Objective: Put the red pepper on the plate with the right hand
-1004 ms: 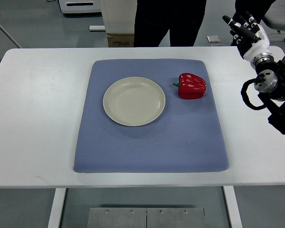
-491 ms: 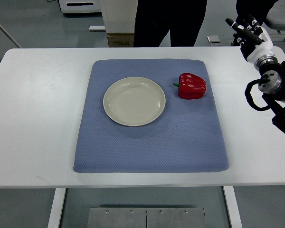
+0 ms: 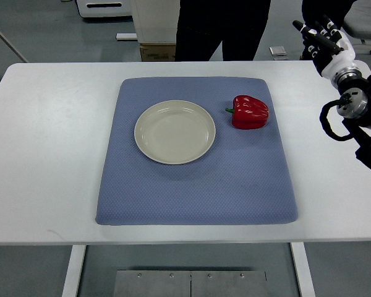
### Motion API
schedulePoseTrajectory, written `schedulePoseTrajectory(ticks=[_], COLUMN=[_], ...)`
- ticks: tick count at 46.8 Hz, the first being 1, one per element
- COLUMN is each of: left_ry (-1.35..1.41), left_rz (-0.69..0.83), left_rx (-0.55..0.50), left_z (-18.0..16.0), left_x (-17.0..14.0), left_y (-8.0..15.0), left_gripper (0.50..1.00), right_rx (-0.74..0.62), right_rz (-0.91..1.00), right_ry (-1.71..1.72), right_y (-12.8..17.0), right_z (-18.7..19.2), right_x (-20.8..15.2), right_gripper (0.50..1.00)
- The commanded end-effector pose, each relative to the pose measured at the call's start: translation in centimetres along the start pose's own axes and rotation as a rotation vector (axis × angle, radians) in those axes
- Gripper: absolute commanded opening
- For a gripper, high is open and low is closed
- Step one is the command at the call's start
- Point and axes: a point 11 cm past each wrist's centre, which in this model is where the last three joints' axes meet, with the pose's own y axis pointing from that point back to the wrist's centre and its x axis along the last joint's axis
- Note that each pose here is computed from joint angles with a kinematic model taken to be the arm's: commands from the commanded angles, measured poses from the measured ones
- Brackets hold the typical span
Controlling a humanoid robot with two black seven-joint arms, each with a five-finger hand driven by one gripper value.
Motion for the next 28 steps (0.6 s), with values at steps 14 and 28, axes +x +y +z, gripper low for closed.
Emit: schedulePoseTrajectory(ticks=[14, 28], left_ry=[0.0, -0.001], left_rz=[0.0, 0.0], left_rx=[0.0, 0.0], left_z=[0.0, 0.0], left_x=[0.0, 0.0], left_y=[0.0, 0.0], left_gripper=[1.0, 1.0], right_rx=[0.025, 0.062], right_rz=[-0.088, -0.115], right_ry=[-0.032, 0.11], right_y=[-0.2, -0.4], right_z=[-4.0, -5.5], right_x=[0.1, -0.5], right_gripper=[1.0, 1.0])
